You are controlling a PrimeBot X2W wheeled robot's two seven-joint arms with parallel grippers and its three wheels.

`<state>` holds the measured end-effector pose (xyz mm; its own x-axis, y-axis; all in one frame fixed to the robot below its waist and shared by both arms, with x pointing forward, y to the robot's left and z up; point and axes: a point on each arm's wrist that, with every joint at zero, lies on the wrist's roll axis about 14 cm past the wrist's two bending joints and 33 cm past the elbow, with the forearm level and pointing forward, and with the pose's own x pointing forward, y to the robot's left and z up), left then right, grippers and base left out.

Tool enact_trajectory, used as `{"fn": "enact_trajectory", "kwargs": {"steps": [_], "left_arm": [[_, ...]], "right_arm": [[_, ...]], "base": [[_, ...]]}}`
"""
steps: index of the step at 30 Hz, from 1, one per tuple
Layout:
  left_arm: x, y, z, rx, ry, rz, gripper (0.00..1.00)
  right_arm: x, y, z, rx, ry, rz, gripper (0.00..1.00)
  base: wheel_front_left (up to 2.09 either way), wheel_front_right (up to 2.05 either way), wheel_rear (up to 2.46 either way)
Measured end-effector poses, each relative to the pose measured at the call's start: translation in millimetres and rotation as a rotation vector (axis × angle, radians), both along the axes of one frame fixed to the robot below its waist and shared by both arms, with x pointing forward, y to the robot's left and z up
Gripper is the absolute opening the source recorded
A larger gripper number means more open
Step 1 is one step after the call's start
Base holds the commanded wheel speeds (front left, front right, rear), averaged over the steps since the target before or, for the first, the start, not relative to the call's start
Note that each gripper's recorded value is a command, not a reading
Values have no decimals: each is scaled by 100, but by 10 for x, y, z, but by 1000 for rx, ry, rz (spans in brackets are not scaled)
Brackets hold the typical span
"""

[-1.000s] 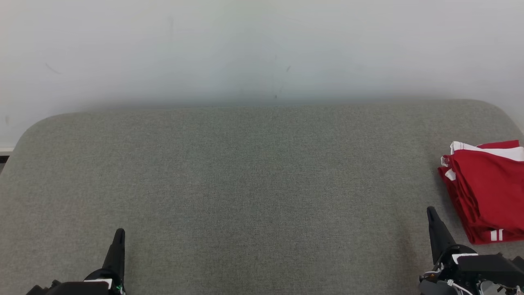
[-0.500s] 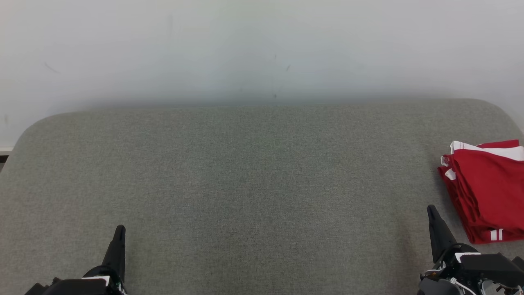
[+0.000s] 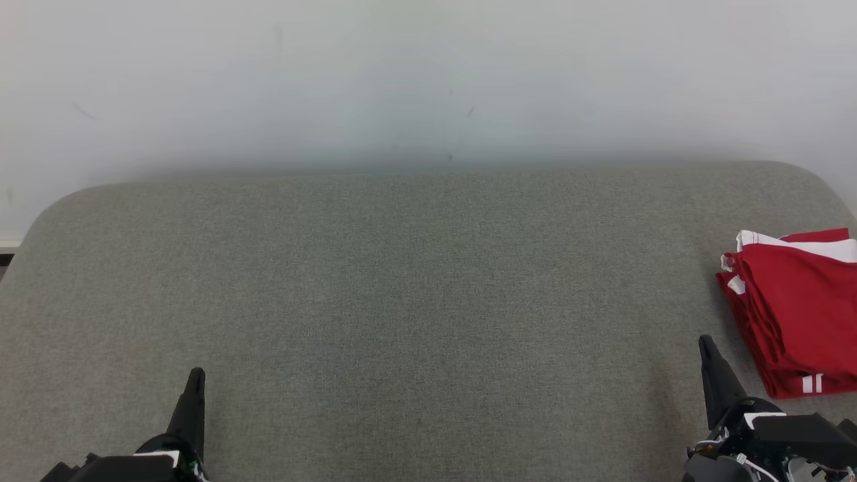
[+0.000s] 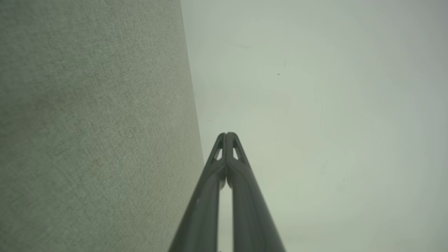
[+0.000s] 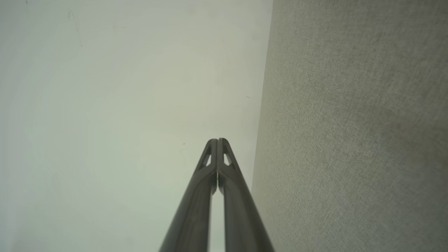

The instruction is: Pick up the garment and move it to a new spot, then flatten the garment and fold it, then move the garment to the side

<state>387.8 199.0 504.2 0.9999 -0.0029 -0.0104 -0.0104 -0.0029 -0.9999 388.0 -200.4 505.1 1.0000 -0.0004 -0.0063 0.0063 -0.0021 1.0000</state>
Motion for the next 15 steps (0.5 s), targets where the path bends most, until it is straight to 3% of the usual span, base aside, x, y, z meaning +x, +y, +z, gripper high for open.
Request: {"fn": "enact_trajectory", "kwargs": {"steps": [15], "left_arm": [[0,1,1,0,0,0,0]], "right_arm": [[0,0,1,0,0,0,0]], "base": [[0,0,0]]}}
